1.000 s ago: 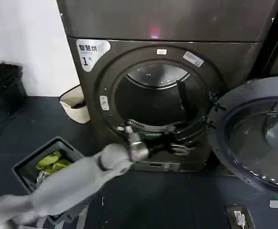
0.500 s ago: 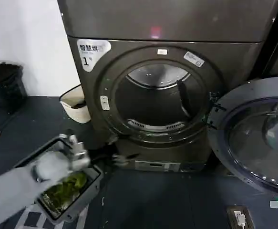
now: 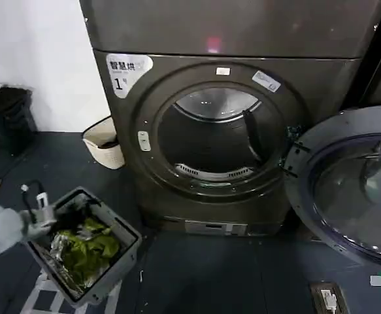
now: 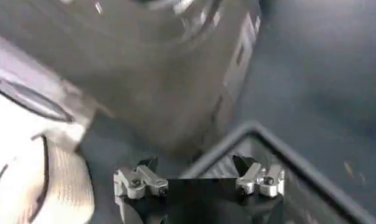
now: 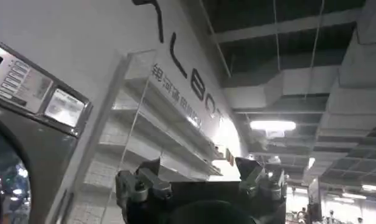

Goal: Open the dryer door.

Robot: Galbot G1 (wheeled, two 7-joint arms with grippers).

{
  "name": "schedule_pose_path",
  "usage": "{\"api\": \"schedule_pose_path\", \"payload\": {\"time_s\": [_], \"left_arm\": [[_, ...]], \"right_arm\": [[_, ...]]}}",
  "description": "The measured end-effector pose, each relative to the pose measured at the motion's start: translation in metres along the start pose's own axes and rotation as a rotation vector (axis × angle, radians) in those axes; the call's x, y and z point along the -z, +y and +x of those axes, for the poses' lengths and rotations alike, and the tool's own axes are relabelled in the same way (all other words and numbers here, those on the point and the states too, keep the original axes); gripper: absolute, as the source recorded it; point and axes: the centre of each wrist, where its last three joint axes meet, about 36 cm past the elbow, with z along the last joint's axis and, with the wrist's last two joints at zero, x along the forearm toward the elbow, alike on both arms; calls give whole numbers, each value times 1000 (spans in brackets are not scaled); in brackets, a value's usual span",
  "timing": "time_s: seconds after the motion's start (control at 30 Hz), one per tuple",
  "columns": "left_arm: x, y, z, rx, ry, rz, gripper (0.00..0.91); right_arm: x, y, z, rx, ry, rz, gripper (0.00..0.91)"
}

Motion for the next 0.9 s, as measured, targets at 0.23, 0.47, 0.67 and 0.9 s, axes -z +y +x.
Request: {"api": "schedule_pose_path", "payload": {"time_s": [0.23, 0.47, 0.67, 0.9], "left_arm": [[-29, 5, 14, -23, 126, -73, 907], [-40, 7, 19, -37, 202, -134, 907], [-46, 8, 23, -73, 259, -187, 907], [-52, 10, 27, -89, 295, -218, 907]], "right_arm": [[0, -3, 0, 4, 4, 3, 907], [0, -4, 1, 2, 5, 4, 907], [-1, -6, 2, 0, 8, 4, 907], [-3, -6, 3, 6, 12, 4, 907]]}}
